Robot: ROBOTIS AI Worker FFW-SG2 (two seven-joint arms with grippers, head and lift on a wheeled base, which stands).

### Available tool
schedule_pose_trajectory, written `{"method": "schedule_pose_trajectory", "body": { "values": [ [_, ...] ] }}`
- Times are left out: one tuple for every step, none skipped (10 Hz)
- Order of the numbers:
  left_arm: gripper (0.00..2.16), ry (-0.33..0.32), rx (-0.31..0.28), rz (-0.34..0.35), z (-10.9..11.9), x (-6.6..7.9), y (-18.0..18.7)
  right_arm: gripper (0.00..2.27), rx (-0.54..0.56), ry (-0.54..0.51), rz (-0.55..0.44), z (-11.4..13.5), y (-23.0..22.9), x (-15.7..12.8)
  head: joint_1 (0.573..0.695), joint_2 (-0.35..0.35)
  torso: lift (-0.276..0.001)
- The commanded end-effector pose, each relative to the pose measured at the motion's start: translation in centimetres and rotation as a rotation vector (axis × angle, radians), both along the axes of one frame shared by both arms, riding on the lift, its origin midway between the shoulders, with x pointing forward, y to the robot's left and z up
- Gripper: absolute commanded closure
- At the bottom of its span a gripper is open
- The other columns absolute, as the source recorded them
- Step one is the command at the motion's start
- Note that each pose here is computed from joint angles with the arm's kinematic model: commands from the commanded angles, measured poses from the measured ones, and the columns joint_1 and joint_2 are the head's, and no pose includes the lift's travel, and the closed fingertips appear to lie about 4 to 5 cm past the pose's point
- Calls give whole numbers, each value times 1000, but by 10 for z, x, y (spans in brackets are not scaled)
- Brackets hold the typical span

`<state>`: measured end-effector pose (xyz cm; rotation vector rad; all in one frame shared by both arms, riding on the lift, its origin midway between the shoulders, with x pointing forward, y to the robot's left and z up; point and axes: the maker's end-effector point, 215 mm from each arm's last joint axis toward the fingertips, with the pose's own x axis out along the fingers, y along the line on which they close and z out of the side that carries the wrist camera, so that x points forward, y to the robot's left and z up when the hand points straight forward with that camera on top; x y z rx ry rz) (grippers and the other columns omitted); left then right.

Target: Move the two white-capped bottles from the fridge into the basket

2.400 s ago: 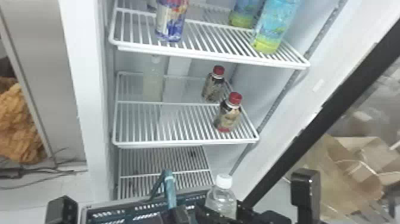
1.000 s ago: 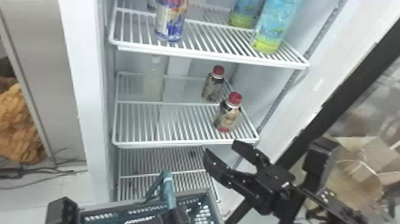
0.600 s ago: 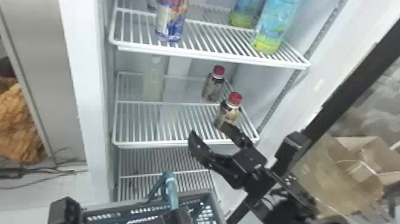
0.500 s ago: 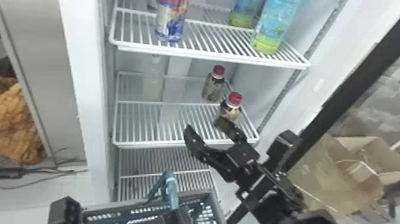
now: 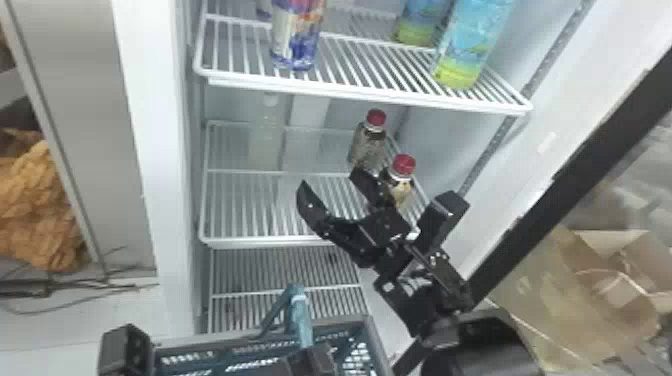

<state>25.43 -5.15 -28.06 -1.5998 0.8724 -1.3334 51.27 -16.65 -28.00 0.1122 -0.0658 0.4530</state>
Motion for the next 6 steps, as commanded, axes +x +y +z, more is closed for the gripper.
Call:
{"method": "schedule_pose_trajectory", "body": {
  "values": [
    [1119,-1,-1,-2,1,0,-1,75,-20,-13,-1,-1,4,18,695,-318,-260],
    [1119,-4,-1,-2,1,0,-1,76,-38,-12,8,-4,9,30,695,-311,-260],
    [1119,-5,-2,-6,2,0,-2,75,-59,-11,19,-7,15,44,695,-301,-260],
    [1119,-7,-1,-8,2,0,-2,73,-69,-1,13,-12,18,57,695,-288,-260],
    [1119,-9,-2,-12,3,-1,-3,71,-63,22,16,-22,22,69,695,-282,-260],
    [1119,-9,-2,-12,3,-1,-3,64,-74,39,23,-30,30,79,695,-273,-260]
  ]
}}
